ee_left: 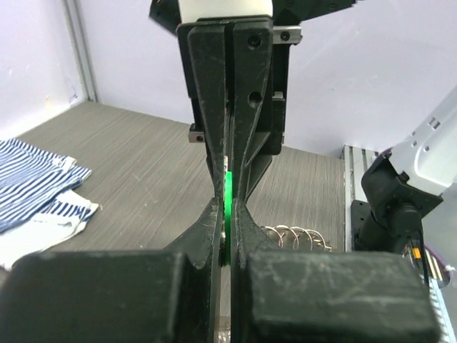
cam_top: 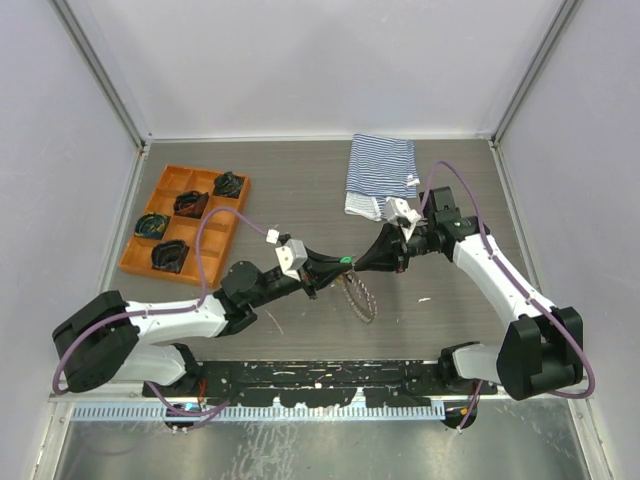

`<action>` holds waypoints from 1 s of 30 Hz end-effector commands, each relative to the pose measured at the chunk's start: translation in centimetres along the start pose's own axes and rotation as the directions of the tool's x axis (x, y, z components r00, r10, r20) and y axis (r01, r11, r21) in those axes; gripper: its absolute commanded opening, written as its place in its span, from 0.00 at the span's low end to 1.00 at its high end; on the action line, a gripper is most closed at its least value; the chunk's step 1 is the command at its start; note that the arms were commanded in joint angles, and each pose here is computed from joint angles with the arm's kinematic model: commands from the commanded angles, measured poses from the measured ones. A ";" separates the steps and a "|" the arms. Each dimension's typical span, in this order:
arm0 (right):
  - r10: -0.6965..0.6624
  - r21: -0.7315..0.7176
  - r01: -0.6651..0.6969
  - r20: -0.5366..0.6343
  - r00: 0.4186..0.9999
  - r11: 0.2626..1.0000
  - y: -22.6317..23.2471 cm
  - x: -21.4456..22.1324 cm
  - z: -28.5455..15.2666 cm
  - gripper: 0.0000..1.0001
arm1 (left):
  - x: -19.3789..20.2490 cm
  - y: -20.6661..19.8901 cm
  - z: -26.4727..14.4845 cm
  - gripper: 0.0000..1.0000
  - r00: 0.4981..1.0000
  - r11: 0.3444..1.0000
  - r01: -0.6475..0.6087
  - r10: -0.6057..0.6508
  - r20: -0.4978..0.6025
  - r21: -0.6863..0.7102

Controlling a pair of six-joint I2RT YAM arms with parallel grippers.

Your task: Remove the keys from the keyring

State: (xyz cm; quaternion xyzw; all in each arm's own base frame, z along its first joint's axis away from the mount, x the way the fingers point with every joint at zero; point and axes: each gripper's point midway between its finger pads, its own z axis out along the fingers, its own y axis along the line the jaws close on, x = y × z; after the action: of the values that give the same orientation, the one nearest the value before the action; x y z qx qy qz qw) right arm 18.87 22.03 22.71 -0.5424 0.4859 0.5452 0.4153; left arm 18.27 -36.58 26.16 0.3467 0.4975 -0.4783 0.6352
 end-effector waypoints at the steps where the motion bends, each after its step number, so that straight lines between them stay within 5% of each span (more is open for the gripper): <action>1: 0.037 0.090 -0.035 -0.018 0.999 0.995 -2.1 -1.8 -0.7 0.01 | -4.7 1.8 -0.6 0.00 0.981 0.990 0.071 -0.047 0.190 -0.122; 4: 0.163 0.214 -0.161 0.010 0.987 0.963 -4.1 -2.0 -0.9 0.01 | -4.7 2.7 -0.4 0.00 0.976 0.978 0.115 -0.079 0.203 -0.172; 12: 0.295 0.280 -0.315 0.111 0.949 0.907 -5.4 -2.2 -1.0 0.01 | -3.4 5.1 -0.5 0.00 0.964 0.927 0.218 -0.156 0.214 -0.305; 21: 0.283 0.256 -0.303 0.111 0.953 0.918 -5.0 -1.1 -0.5 0.02 | -4.3 5.5 -0.4 0.00 0.968 0.915 0.220 -0.163 0.190 -0.337; 30: 0.154 0.160 -0.151 -0.010 0.988 0.975 -3.2 -1.2 0.1 0.36 | -5.2 2.8 0.4 0.00 0.994 0.973 0.105 -0.100 0.036 -0.207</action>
State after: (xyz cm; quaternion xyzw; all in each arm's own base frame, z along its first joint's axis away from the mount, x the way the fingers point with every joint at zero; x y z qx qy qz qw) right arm 22.52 22.86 21.39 -0.4105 0.6211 0.5491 0.3796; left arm 22.11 -34.53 25.91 0.2010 0.6076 -0.4449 0.6264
